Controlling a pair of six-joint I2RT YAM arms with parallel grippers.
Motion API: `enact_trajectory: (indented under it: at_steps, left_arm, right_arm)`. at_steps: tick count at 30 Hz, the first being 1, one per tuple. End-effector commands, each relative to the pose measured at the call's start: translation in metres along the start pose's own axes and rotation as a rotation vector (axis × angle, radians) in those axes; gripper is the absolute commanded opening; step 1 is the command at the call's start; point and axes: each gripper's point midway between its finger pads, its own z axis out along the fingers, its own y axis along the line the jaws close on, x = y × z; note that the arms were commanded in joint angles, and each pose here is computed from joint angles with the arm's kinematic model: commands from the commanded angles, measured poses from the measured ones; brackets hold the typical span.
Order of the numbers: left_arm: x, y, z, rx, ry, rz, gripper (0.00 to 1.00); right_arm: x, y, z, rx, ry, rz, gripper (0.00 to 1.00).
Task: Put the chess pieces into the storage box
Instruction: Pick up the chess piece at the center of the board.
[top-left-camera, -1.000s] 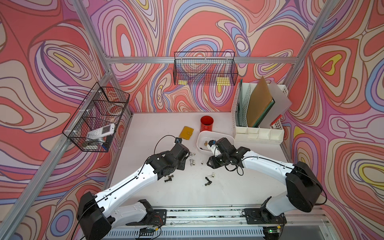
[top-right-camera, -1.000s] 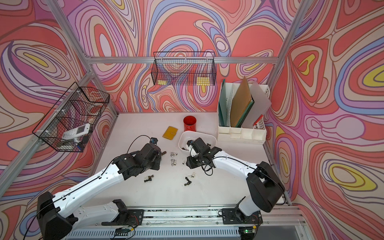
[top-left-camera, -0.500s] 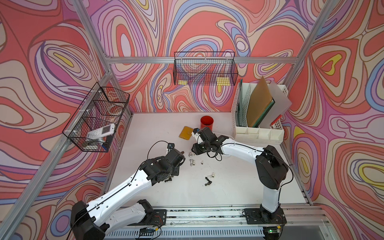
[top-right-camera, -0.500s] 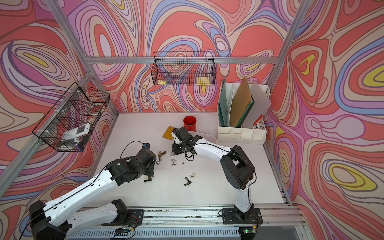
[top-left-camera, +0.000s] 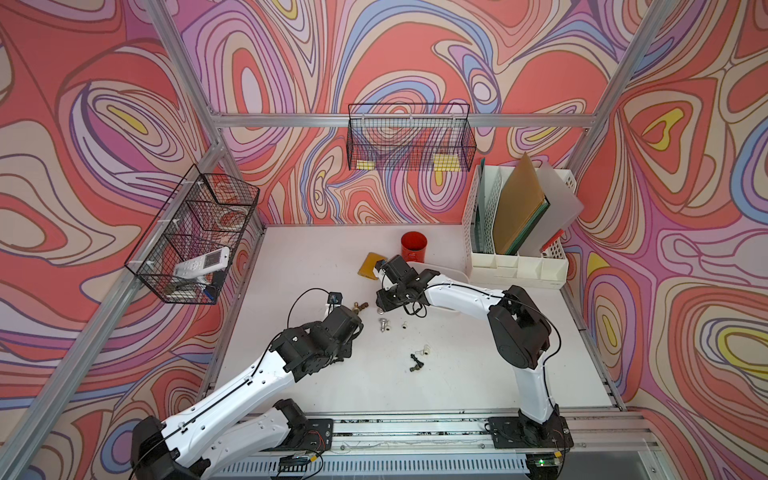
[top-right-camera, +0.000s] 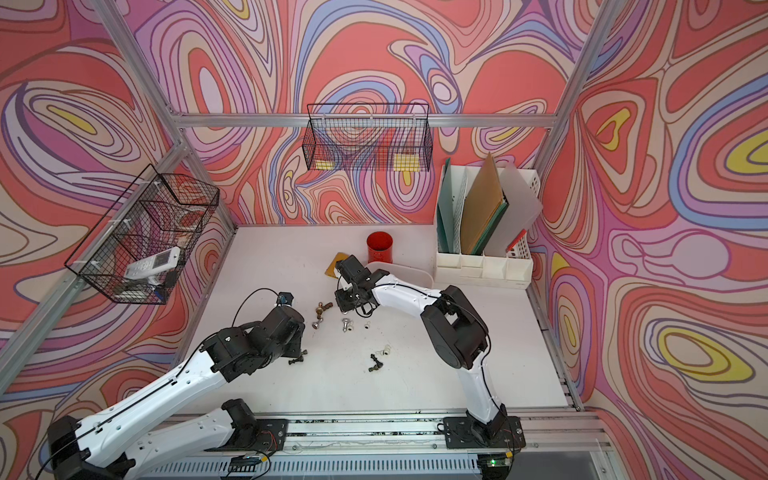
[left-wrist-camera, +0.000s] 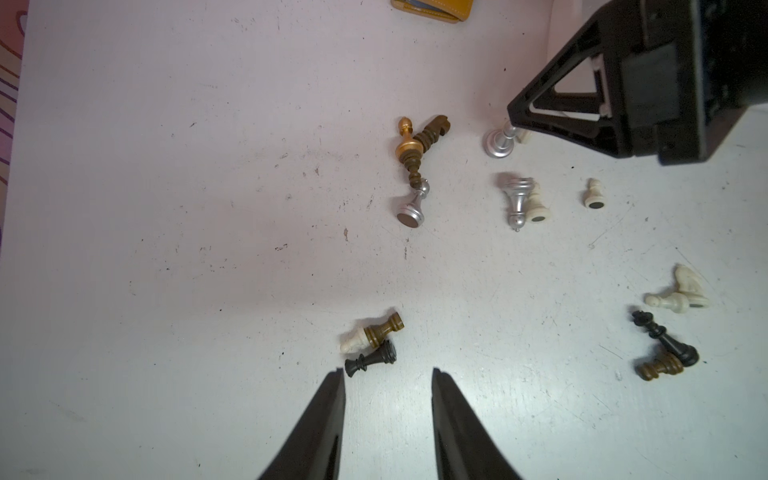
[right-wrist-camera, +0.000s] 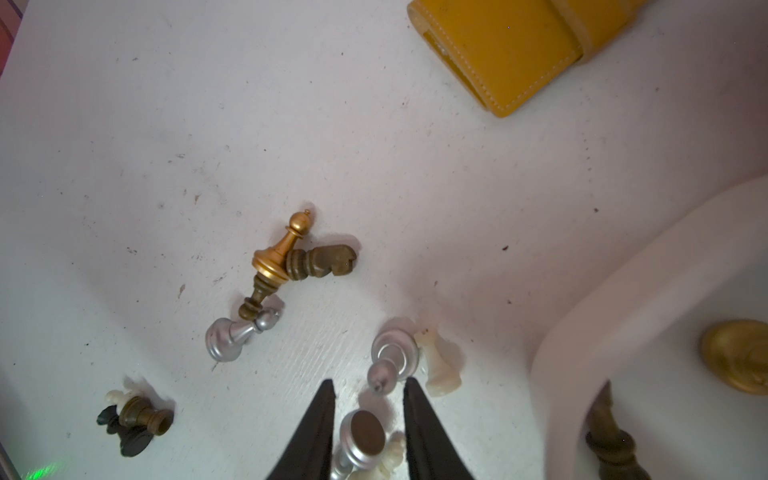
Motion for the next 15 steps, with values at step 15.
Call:
enact_trajectory:
  at_steps: [15]
  left_arm:
    - [0.009,0.010,0.003,-0.025,-0.001,0.004,0.41]
  right_arm:
    - [0.009,-0.008,0.030,0.062,0.049,-0.015,0.28]
